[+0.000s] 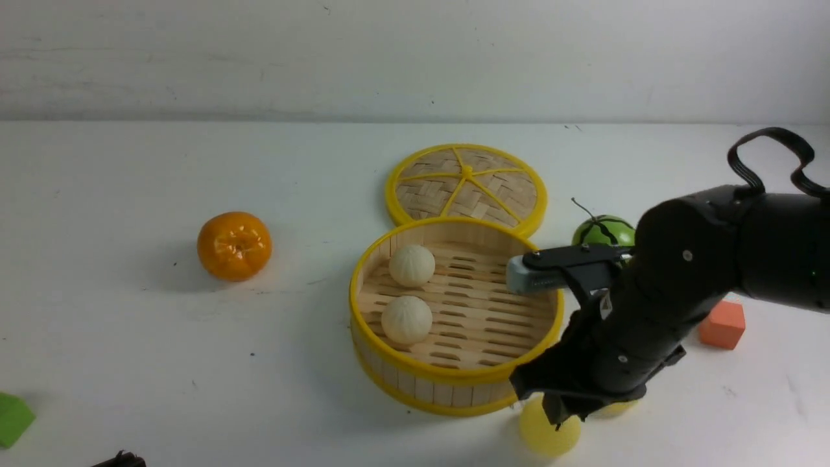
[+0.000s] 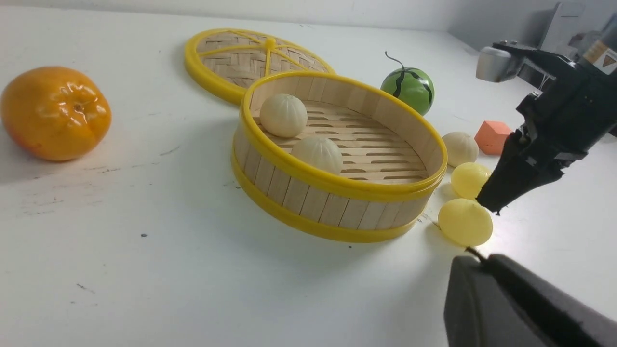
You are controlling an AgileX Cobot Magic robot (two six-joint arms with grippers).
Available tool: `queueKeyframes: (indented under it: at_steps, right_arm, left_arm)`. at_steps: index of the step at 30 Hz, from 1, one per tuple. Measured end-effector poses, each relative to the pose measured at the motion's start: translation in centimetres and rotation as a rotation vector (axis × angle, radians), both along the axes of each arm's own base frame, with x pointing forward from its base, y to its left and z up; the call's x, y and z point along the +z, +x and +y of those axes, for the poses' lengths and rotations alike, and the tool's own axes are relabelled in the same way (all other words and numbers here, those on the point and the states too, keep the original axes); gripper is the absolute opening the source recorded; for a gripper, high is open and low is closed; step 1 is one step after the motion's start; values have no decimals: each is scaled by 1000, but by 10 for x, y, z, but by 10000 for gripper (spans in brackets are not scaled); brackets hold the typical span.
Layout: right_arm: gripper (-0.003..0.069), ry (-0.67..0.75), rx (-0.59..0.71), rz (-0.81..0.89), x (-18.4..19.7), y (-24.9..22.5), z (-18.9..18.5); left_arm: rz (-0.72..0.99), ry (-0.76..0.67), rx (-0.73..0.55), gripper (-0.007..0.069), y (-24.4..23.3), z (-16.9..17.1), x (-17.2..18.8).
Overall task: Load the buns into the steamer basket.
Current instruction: Use the right arm to grab a steamed stuffed bun
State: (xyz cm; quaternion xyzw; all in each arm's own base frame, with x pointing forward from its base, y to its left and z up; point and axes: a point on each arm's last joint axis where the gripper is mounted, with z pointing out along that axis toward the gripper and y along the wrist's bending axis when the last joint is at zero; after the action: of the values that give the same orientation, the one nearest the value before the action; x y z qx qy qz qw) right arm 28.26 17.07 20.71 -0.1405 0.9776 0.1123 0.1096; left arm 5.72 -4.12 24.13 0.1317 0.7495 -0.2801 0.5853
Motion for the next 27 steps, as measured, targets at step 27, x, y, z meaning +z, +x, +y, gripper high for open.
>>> queueKeyframes:
  at_steps: [27]
  right_arm:
    - [214, -20, 6, 46, -16, 16, 2]
  left_arm:
    - [0, 0, 0, 18, 0, 0, 0]
